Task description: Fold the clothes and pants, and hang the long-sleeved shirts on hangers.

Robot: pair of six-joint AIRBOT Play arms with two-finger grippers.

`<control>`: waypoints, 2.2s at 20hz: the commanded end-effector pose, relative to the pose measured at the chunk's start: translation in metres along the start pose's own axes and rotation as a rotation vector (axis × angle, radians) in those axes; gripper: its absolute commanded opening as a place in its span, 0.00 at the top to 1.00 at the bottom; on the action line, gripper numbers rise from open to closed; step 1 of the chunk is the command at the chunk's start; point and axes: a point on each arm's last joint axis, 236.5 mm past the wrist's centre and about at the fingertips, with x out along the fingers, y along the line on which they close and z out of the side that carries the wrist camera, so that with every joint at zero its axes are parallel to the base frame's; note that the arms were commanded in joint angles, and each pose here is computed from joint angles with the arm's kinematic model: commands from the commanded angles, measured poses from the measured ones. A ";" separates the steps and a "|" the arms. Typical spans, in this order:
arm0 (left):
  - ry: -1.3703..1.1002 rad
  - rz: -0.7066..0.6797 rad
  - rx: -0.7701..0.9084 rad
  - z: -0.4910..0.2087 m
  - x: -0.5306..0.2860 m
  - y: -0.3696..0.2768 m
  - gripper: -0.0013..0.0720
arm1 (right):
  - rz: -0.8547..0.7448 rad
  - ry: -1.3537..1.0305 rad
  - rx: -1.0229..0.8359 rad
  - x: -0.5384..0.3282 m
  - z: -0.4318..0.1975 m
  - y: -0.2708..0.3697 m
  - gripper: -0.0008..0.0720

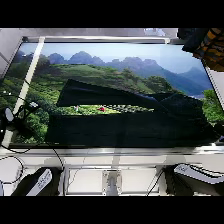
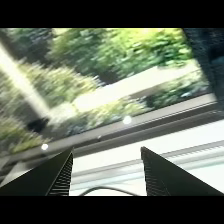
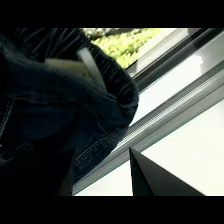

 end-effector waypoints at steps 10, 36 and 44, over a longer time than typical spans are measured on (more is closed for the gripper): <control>-0.585 -0.261 -0.472 0.183 -0.063 0.029 0.39 | 0.528 -0.363 -0.015 -0.128 0.099 0.132 0.47; -0.600 -0.174 -0.294 0.441 0.053 0.045 0.39 | 0.525 -0.348 -0.718 -0.115 -0.004 0.429 0.47; -0.449 -0.135 -0.225 0.409 0.071 0.044 0.88 | 0.527 -0.361 -0.715 -0.116 -0.001 0.430 0.47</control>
